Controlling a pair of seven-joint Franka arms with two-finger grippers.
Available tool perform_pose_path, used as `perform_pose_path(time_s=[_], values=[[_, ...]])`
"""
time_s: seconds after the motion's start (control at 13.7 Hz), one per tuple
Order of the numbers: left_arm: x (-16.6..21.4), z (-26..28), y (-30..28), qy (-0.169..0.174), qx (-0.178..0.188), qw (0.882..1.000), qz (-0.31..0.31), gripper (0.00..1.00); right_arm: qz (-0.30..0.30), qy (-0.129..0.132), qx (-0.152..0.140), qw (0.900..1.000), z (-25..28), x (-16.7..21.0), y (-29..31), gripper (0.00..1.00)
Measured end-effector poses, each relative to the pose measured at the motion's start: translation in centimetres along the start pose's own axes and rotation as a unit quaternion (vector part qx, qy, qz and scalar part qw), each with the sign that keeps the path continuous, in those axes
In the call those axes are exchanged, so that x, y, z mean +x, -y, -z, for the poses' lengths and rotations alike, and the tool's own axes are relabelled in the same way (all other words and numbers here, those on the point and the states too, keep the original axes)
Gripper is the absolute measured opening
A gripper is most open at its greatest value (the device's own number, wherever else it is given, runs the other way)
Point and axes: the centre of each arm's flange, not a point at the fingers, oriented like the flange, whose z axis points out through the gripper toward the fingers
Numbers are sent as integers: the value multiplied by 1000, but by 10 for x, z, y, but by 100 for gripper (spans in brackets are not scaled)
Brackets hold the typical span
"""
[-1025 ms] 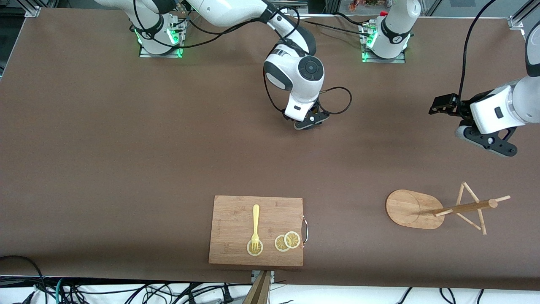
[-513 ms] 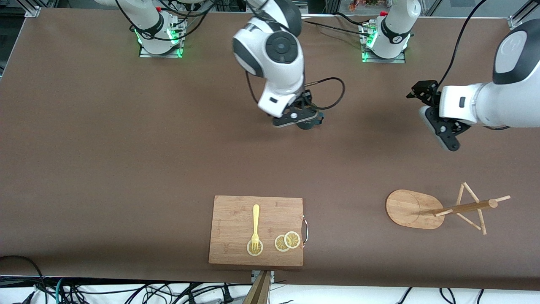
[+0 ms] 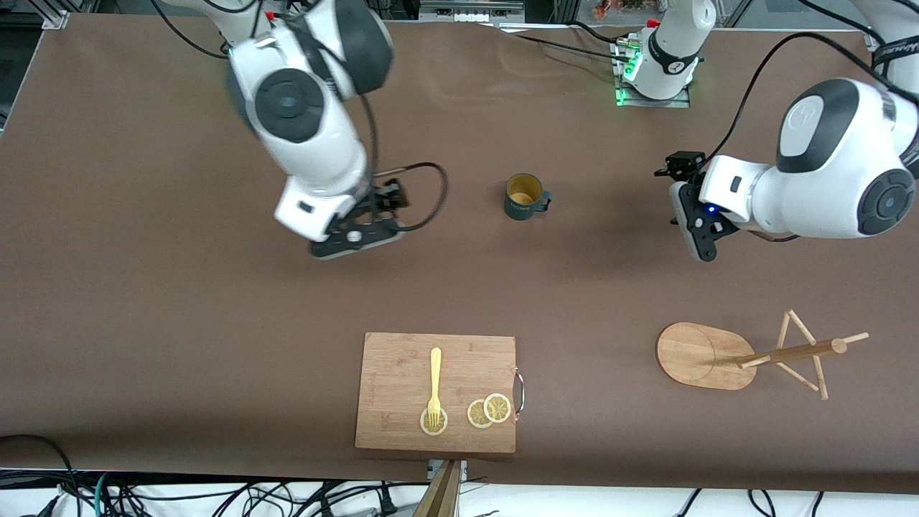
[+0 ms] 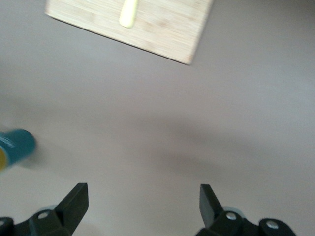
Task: Pass cup and hang on rack
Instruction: 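Set the mug down upright and withdraw the right gripper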
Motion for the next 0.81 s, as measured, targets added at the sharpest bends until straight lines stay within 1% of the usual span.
perform_pose_path(time_s=[0.15, 0.44, 0.66, 0.81], values=[[9, -20, 3, -15, 10, 999, -27, 100, -18, 14, 0, 1000, 20, -20, -57, 100], [41, -72, -6, -35, 55, 995, -78, 100, -56, 28, 22, 998, 37, -74, -161, 100], [39, -112, -3, -62, 72, 990, -101, 100, -76, 24, 21, 997, 48, -107, -218, 100], [25, -137, 1, -91, 71, 986, -124, 100, -88, 14, 20, 996, 58, -113, -235, 100]])
